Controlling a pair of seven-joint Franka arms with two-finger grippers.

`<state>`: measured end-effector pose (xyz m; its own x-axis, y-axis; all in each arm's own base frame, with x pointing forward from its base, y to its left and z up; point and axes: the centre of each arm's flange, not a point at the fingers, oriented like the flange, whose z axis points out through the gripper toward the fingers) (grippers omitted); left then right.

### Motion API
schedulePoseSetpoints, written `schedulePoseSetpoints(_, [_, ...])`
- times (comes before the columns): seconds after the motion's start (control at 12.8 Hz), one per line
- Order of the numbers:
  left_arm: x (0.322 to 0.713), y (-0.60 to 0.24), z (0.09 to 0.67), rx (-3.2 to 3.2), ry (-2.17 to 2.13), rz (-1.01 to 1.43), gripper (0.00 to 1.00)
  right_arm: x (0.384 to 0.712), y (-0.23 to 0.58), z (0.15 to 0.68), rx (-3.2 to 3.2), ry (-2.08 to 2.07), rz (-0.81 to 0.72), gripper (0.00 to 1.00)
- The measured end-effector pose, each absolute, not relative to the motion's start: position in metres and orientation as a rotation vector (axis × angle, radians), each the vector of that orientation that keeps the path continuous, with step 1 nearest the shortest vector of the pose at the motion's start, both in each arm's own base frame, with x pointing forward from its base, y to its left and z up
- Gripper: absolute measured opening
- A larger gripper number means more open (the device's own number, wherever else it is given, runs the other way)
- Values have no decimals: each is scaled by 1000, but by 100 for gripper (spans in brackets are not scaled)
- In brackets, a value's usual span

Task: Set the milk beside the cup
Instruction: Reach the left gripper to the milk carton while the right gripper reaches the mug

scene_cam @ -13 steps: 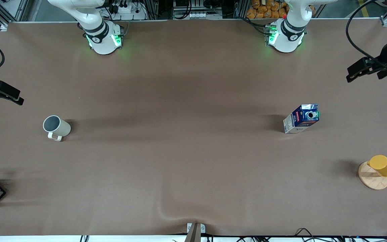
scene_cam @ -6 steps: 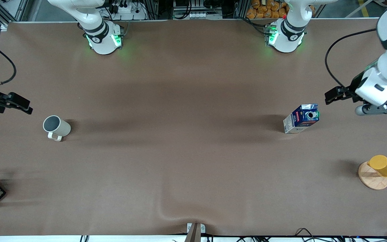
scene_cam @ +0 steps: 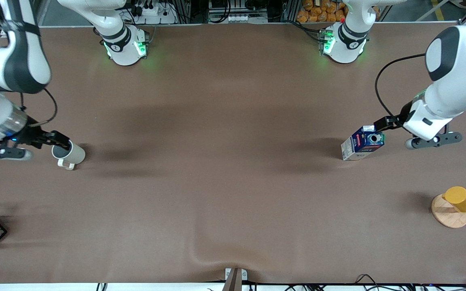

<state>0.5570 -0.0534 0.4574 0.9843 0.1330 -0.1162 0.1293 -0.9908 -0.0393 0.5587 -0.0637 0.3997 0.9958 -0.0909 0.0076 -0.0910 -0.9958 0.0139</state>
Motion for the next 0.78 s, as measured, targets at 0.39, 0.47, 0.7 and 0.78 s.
schedulePoseSetpoints(0.39, [555,-51,422,-3095,-211,220,100,518,-133,297,3122,-173,-113,100])
schedulePoseSetpoints(0.47, [554,-49,415,-3095,-215,221,100,518,-133,282,3122,-174,-126,100])
schedulePoseSetpoints(0.7, [549,-47,397,-3093,-218,237,100,525,-116,253,3119,-158,-116,100])
schedulePoseSetpoints(0.78, [547,-47,392,-3092,-218,245,100,527,-112,247,3119,-156,-117,100])
